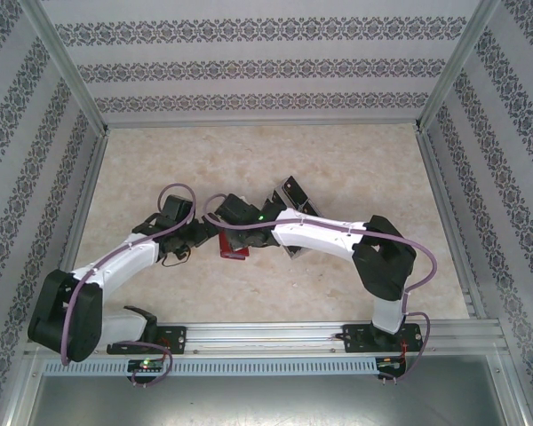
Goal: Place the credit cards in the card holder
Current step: Pick up the card holder from the center of the table, then pass the card holder.
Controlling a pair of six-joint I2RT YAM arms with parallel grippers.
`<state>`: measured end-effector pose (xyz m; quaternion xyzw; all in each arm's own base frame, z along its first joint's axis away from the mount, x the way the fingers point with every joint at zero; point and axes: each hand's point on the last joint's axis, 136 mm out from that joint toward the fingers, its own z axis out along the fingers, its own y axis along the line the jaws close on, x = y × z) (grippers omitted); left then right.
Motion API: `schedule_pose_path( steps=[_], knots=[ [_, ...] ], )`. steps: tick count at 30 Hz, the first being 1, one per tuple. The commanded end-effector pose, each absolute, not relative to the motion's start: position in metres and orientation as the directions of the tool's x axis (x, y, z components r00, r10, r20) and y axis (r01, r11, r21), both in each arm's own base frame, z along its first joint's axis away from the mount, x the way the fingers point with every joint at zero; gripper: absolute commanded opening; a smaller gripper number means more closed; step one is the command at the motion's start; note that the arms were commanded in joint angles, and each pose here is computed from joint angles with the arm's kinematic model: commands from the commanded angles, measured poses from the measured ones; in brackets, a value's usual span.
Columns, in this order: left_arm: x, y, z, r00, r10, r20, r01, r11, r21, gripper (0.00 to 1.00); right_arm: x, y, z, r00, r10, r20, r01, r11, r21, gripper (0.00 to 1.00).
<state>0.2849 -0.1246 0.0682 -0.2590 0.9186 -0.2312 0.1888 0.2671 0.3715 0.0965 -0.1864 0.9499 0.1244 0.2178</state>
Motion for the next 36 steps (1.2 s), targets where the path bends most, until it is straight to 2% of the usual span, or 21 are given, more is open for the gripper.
schedule_pose_path(
  steps=[1,7,12,19,24,26,29,31,33,36],
  knots=[
    [0.290,-0.142,0.078,-0.808,-0.540,-0.237,-0.321,0.740,-0.592,1.00,0.271,0.373,0.095,-0.839,-0.291,-0.459,-0.405,0.898,0.170,0.00],
    [0.289,-0.150,0.078,-0.800,-0.561,-0.212,-0.321,0.699,-0.639,1.00,0.272,0.374,0.091,-0.844,-0.284,-0.455,-0.398,0.900,0.178,0.00],
    [0.289,-0.158,0.075,-0.790,-0.583,-0.189,-0.324,0.659,-0.679,0.92,0.273,0.376,0.092,-0.844,-0.282,-0.457,-0.400,0.897,0.186,0.00],
    [0.295,-0.165,0.083,-0.786,-0.588,-0.193,-0.294,0.628,-0.720,0.67,0.273,0.376,0.092,-0.845,-0.277,-0.458,-0.398,0.897,0.191,0.00],
    [0.298,-0.173,0.085,-0.791,-0.584,-0.184,-0.264,0.597,-0.757,0.39,0.272,0.375,0.094,-0.844,-0.271,-0.462,-0.395,0.898,0.195,0.00],
    [0.297,-0.175,0.082,-0.794,-0.582,-0.177,-0.264,0.591,-0.762,0.32,0.273,0.374,0.095,-0.843,-0.268,-0.466,-0.394,0.898,0.196,0.00],
    [0.297,-0.178,0.082,-0.799,-0.575,-0.175,-0.253,0.587,-0.769,0.31,0.272,0.373,0.095,-0.843,-0.267,-0.467,-0.393,0.899,0.195,0.00],
    [0.297,-0.179,0.084,-0.801,-0.572,-0.179,-0.245,0.586,-0.773,0.38,0.273,0.373,0.096,-0.843,-0.264,-0.469,-0.390,0.900,0.194,0.00],
    [0.296,-0.180,0.085,-0.804,-0.566,-0.182,-0.240,0.589,-0.771,0.52,0.273,0.373,0.096,-0.843,-0.260,-0.471,-0.387,0.901,0.195,0.00],
    [0.295,-0.183,0.085,-0.811,-0.555,-0.188,-0.230,0.596,-0.769,0.52,0.273,0.374,0.097,-0.843,-0.259,-0.473,-0.388,0.900,0.199,0.00]
  ],
)
